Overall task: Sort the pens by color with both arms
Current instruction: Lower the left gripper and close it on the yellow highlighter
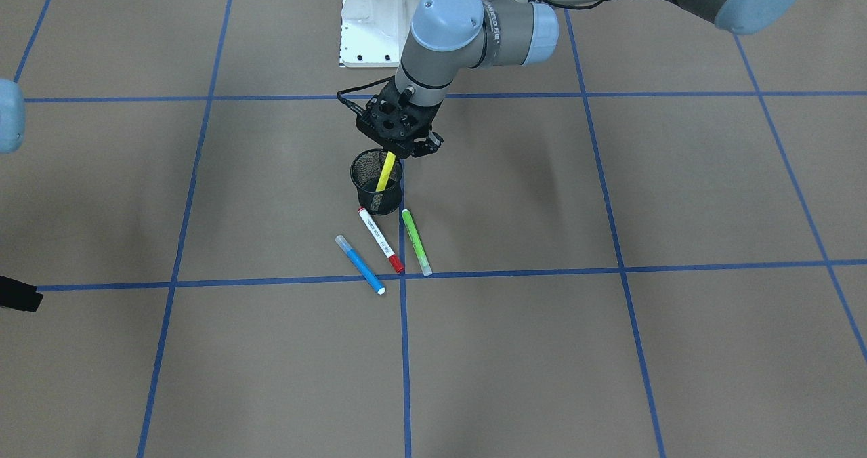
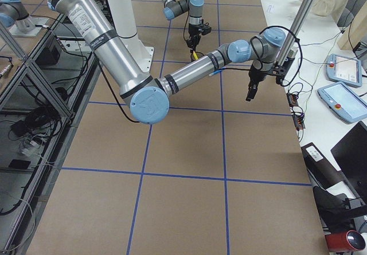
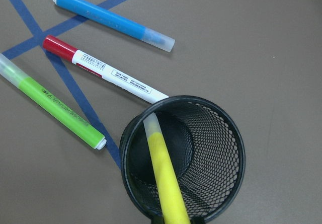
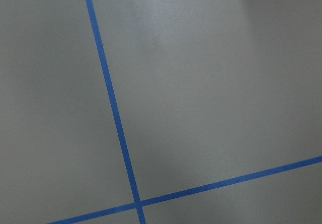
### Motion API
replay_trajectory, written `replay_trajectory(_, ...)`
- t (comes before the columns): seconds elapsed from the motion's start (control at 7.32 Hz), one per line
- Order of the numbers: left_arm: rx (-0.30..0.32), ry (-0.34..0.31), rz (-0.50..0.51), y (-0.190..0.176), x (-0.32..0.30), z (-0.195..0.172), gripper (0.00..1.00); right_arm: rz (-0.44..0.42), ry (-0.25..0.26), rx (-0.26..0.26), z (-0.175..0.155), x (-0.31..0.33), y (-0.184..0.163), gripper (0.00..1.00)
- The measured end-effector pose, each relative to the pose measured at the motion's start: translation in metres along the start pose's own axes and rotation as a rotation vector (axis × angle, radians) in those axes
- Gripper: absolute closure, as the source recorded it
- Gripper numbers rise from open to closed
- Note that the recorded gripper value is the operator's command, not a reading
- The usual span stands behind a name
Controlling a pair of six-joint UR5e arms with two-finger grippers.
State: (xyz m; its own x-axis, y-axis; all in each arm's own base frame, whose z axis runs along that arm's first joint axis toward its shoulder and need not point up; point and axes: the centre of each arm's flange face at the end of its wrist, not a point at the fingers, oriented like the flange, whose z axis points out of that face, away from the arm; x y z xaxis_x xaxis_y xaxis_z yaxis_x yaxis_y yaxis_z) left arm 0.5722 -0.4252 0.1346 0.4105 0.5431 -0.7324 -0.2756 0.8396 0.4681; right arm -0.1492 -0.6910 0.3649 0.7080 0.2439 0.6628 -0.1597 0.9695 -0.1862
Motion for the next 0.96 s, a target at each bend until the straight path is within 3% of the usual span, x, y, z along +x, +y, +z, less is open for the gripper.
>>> replay_trajectory(0.41,-0.005,-0.007,-0.005,-0.001,0.001,-0.002,0.84,0.000,0.000,0.000,0.000,0.000,0.000,0.02)
replay_trajectory(0.96,-0.007,-0.011,-0.004,0.002,0.009,-0.026,0.87,0.001,-0.001,0.001,-0.001,-0.001,0.000,0.02)
